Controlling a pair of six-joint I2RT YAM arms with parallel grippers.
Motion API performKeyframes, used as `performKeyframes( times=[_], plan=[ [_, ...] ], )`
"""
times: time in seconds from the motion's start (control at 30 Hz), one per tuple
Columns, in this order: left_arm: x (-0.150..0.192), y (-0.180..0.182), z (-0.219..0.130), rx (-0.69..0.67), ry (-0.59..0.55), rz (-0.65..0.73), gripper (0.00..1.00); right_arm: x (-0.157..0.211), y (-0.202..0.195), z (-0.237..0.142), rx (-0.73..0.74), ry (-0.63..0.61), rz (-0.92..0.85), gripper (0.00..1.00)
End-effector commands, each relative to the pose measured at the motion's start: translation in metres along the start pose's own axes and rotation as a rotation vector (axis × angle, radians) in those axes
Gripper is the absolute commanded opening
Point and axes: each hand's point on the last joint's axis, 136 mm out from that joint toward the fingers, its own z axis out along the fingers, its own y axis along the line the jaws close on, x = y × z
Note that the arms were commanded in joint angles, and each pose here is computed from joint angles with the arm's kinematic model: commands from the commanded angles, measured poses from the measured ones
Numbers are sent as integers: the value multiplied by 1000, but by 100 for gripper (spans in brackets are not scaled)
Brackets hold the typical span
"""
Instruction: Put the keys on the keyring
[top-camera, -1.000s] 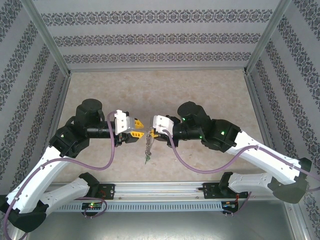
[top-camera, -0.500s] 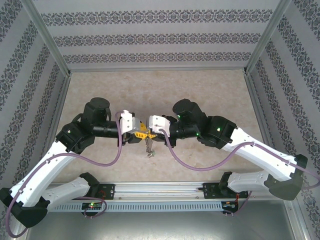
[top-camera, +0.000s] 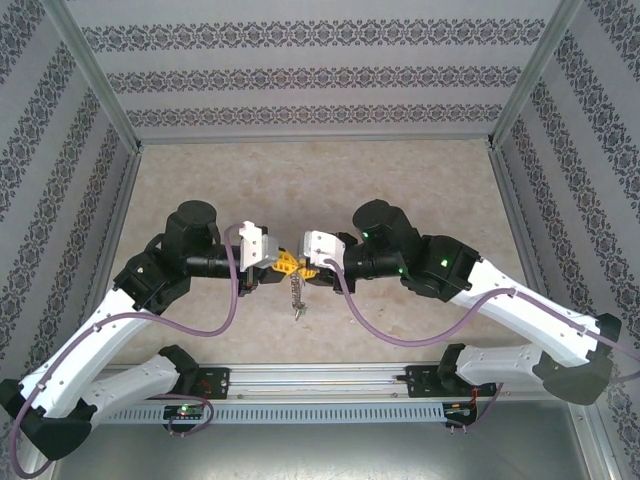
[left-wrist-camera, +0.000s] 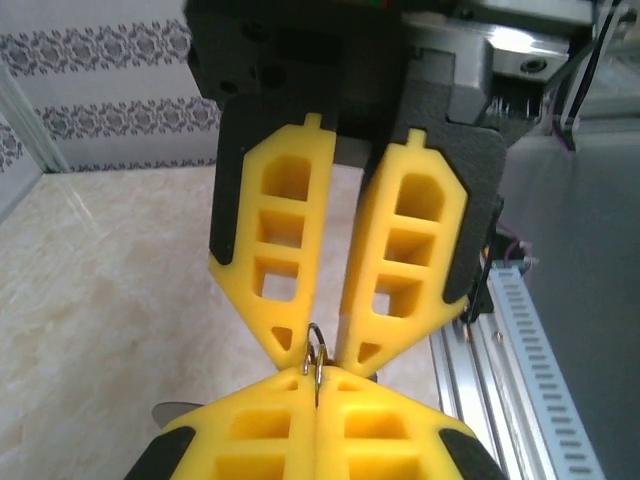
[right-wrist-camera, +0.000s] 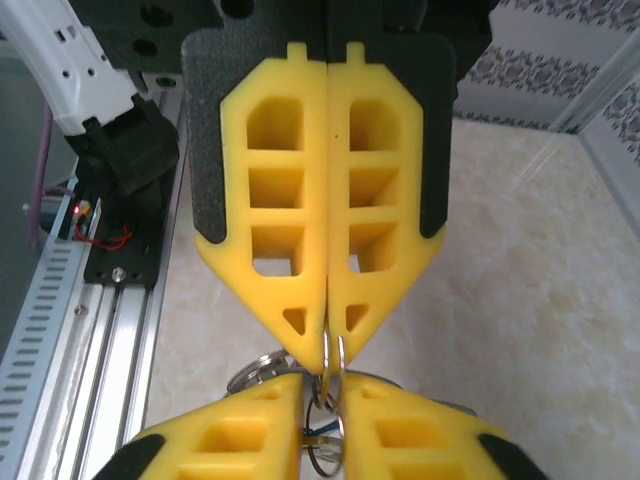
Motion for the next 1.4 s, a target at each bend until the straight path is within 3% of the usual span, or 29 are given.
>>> performKeyframes(
  times=[0.0, 0.2, 0.33, 0.43, 0.53, 0.63, 0.7, 0.8, 0.93, 1.17, 1.27, 1.37],
  plan=[
    [-42, -4, -6, 14, -186, 35, 0, -10, 7, -4, -10, -79, -1, 22],
    [-55, -10, -12, 31, -284, 26, 0, -14, 7, -11, 13, -115, 2, 18],
    [-56, -13, -13, 43, -303, 18, 0, -17, 5, -15, 29, -140, -2, 10],
    [-50, -12, -10, 46, -269, 14, 0, -21, 4, -16, 39, -149, -8, 1],
    [-37, -9, -5, 38, -184, -1, 0, -20, -3, -17, 70, -124, -9, 0],
    [-18, -3, -3, 5, -65, 4, 20, -13, -12, -16, 106, -49, -12, 0],
    [-6, 0, -2, -17, 3, 15, 22, -8, -15, -12, 106, 9, -14, 0],
    [6, 4, -1, -26, 80, 28, 17, -4, -17, -8, 92, 67, -17, 0],
    [12, 6, 0, -26, 126, 41, 0, -10, -16, -9, 79, 55, -24, 0],
    [-3, 7, 1, -34, 45, 41, 0, -15, -12, -15, 80, 6, -20, 0],
    [-30, 5, -2, -35, -98, 43, 0, -13, -10, -14, 79, -17, -6, 14],
    [-51, 4, -7, -33, -222, 36, 0, -12, -5, -12, 60, -42, 14, 20]
  ],
)
